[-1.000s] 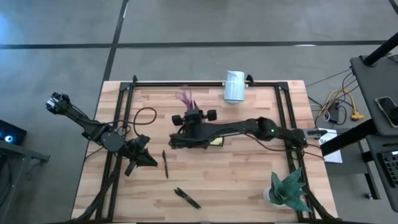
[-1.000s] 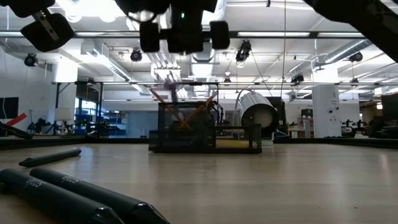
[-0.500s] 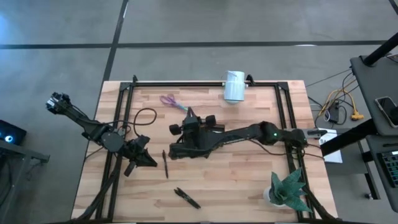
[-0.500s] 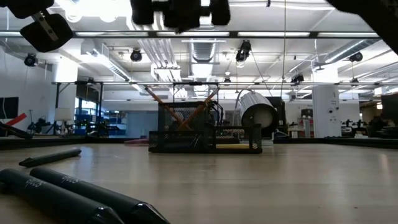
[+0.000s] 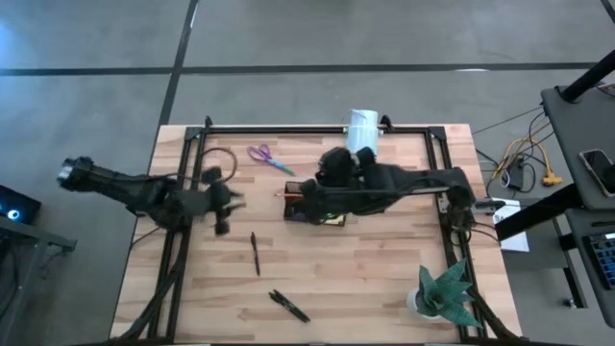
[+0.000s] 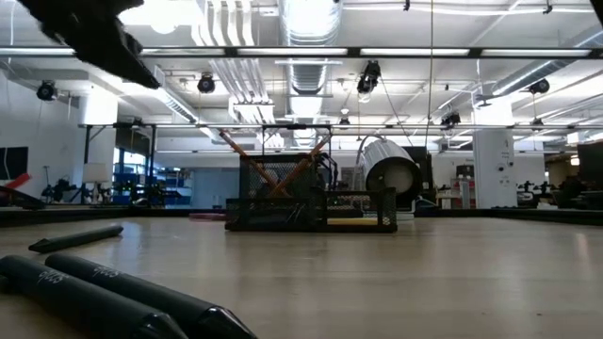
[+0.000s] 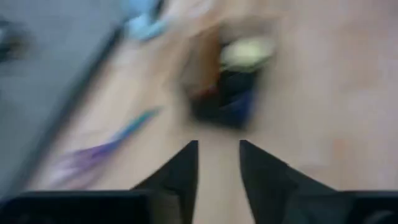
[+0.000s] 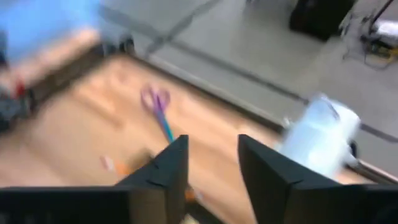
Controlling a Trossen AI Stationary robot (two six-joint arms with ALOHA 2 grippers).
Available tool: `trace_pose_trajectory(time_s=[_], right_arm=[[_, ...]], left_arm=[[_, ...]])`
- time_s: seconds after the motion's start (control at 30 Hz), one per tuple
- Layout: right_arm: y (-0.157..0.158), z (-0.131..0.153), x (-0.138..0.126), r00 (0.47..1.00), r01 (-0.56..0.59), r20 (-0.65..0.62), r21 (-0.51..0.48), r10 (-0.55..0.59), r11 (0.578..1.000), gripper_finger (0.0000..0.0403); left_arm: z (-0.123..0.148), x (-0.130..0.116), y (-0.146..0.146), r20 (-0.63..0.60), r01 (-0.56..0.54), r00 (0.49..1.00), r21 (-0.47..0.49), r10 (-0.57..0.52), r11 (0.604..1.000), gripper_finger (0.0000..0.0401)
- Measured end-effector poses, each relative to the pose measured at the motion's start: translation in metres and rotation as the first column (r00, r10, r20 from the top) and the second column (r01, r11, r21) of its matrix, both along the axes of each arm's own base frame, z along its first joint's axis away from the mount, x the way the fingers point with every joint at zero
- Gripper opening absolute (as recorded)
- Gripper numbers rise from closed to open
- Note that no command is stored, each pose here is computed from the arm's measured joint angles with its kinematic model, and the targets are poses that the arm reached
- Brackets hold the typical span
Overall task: Pick and place office supplies into organizer
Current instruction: Put the purple scissors into the black desk organizer
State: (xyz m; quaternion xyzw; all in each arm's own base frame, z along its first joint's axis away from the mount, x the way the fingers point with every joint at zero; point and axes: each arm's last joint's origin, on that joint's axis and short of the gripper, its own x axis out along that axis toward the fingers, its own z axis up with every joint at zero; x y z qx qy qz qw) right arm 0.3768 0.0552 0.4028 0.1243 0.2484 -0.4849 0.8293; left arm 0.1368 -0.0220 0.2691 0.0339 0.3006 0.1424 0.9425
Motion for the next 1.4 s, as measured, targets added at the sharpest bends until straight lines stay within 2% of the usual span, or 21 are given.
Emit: trace_pose_trajectory(time_s=[0.07,0.13,0.2,0.27,0.37,0.4,0.47,0.5,0.53,0.57,0.63,0.67,0.73,0.77,0.83,0.9,1.27,1.4], right_arm=[[0.003,0.001,-0.013,0.995,-0.039,-0.088,0.058,0.044,0.998,0.0155],[0.009,0.000,-0.015,0.985,-0.100,-0.129,0.104,0.114,0.989,0.0179],[0.012,0.000,-0.018,0.967,-0.163,-0.177,0.132,0.185,0.978,0.0198],[0.013,0.001,-0.021,0.957,-0.183,-0.205,0.125,0.206,0.975,0.0211],[0.013,0.004,-0.028,0.941,-0.223,-0.234,0.123,0.246,0.967,0.0220],[0.014,0.003,-0.029,0.943,-0.218,-0.228,0.128,0.242,0.968,0.0221],[0.013,0.002,-0.030,0.959,-0.179,-0.196,0.140,0.204,0.974,0.0220],[0.010,0.002,-0.031,0.966,-0.157,-0.185,0.146,0.183,0.977,0.0220],[0.007,0.002,-0.031,0.973,-0.132,-0.168,0.151,0.157,0.980,0.0220],[0.003,0.003,-0.031,0.978,-0.114,-0.157,0.154,0.138,0.982,0.0220],[-0.002,0.002,-0.032,0.977,-0.104,-0.171,0.148,0.129,0.984,0.0220],[-0.005,0.001,-0.032,0.974,-0.104,-0.185,0.143,0.130,0.984,0.0220],[-0.009,-0.002,-0.031,0.969,-0.101,-0.208,0.147,0.131,0.984,0.0219],[-0.012,-0.004,-0.030,0.968,-0.098,-0.216,0.156,0.130,0.983,0.0219],[-0.018,-0.004,-0.029,0.965,-0.094,-0.229,0.161,0.129,0.983,0.0219],[-0.022,-0.003,-0.029,0.963,-0.092,-0.237,0.156,0.128,0.984,0.0219],[-0.025,-0.004,-0.029,0.958,-0.101,-0.252,0.156,0.138,0.983,0.0219],[-0.026,-0.003,-0.029,0.954,-0.109,-0.262,0.152,0.146,0.982,0.0219]], left_arm=[[-0.002,0.010,0.017,-0.122,-0.024,0.992,0.144,0.042,0.989,0.0129],[-0.003,0.025,0.038,-0.240,0.009,0.970,0.212,0.043,0.977,0.0150],[-0.010,0.041,0.067,-0.353,0.054,0.936,0.147,0.001,0.988,0.0157],[-0.019,0.051,0.101,-0.423,0.042,0.906,0.042,-0.020,0.998,0.0155],[-0.025,0.060,0.160,-0.457,-0.107,0.887,-0.070,0.063,0.992,0.0142],[-0.024,0.060,0.179,-0.455,-0.181,0.883,-0.112,0.111,0.977,0.0137],[-0.021,0.058,0.216,-0.460,-0.380,0.850,-0.198,0.257,0.903,0.0128],[-0.018,0.059,0.231,-0.449,-0.450,0.837,-0.240,0.313,0.860,0.0124],[-0.015,0.061,0.245,-0.433,-0.475,0.837,-0.267,0.336,0.838,0.0121],[-0.014,0.063,0.253,-0.427,-0.441,0.854,-0.291,0.297,0.849,0.0118],[-0.014,0.071,0.253,-0.447,-0.226,0.890,-0.250,0.095,0.942,0.0113],[-0.015,0.078,0.252,-0.454,-0.107,0.891,-0.206,0.002,0.973,0.0112],[-0.020,0.082,0.252,-0.516,0.078,0.847,-0.110,-0.124,0.991,0.0111],[-0.026,0.084,0.254,-0.568,0.110,0.813,-0.072,-0.131,0.991,0.0111],[-0.038,0.087,0.262,-0.642,0.134,0.759,-0.011,-0.110,0.991,0.0111],[-0.051,0.087,0.266,-0.698,0.151,0.704,-0.033,-0.131,0.988,0.0111],[-0.084,0.095,0.273,-0.731,0.233,0.638,-0.117,-0.243,0.965,0.0111],[-0.095,0.100,0.275,-0.742,0.280,0.614,-0.114,-0.269,0.953,0.0111]])
